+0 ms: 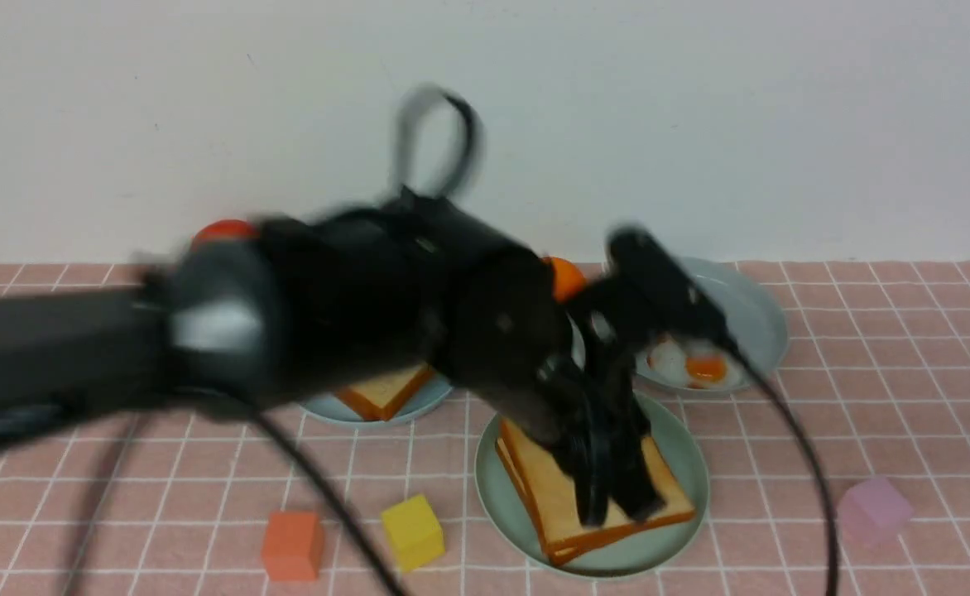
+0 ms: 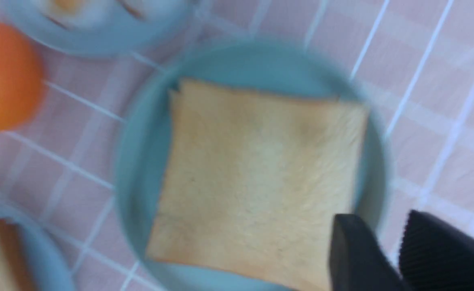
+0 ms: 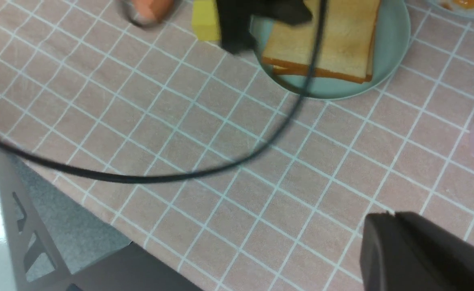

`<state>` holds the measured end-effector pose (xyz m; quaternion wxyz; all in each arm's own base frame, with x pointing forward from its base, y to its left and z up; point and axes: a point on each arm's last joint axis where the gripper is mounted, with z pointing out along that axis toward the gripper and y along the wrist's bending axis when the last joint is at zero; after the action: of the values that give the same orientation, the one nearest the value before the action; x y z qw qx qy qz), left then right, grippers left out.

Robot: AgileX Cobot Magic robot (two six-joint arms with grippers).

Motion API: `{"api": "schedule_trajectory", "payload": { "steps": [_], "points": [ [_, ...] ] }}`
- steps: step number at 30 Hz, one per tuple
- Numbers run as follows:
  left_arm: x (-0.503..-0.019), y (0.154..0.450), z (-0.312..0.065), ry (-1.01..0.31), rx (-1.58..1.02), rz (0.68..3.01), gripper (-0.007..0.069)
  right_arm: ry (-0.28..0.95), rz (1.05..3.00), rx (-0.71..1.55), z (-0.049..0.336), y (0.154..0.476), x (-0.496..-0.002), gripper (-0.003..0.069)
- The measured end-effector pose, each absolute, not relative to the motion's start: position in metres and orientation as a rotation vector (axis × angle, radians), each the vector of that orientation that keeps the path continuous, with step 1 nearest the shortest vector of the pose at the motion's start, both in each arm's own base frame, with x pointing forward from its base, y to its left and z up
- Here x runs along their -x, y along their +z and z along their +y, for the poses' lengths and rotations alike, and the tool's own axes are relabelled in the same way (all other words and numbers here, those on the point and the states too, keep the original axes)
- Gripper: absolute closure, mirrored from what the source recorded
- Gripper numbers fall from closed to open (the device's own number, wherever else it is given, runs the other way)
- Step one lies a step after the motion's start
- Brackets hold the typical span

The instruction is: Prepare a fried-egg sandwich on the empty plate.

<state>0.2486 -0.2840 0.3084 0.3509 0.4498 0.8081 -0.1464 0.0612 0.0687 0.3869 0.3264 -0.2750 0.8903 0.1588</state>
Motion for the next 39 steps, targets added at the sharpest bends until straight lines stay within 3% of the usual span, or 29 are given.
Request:
{"api": "schedule_trajectory", "payload": {
  "steps": [1, 3, 6, 9, 11, 14, 22, 29, 39],
  "points": [
    [-0.246, 0.316, -0.281, -0.390, -1.145, 2.081, 0.0487, 0.417, 2.331, 0.720, 0.068, 0.387, -0.061, 0.0594],
    [-0.224, 0.362, -0.257, -0.456, -1.046, 2.000, 0.0610, 0.427, 2.317, 0.713, 0.065, 0.389, -0.059, 0.0594],
    [-0.185, 0.408, -0.214, -0.532, -0.943, 1.863, 0.0613, 0.457, 2.292, 0.688, 0.056, 0.392, -0.054, 0.0594],
    [-0.148, 0.420, -0.174, -0.603, -0.871, 1.778, 0.0613, 0.488, 2.264, 0.660, 0.047, 0.394, -0.048, 0.0594],
    [-0.123, 0.414, -0.149, -0.651, -0.827, 1.734, 0.0613, 0.506, 2.245, 0.646, 0.038, 0.391, -0.043, 0.0599],
    [-0.089, 0.377, -0.110, -0.745, -0.711, 1.662, 0.0613, 0.511, 2.237, 0.639, 0.026, 0.377, -0.036, 0.0646],
    [-0.062, 0.297, -0.068, -0.803, -0.504, 1.480, 0.0613, 0.540, 2.210, 0.644, 0.026, 0.354, -0.035, 0.0664],
    [-0.056, 0.275, -0.059, -0.809, -0.477, 1.456, 0.0613, 0.539, 2.222, 0.646, 0.027, 0.351, -0.035, 0.0663],
    [-0.055, 0.268, -0.061, -0.803, -0.518, 1.524, 0.0613, 0.537, 2.225, 0.645, 0.026, 0.350, -0.035, 0.0659]
  ]
}}
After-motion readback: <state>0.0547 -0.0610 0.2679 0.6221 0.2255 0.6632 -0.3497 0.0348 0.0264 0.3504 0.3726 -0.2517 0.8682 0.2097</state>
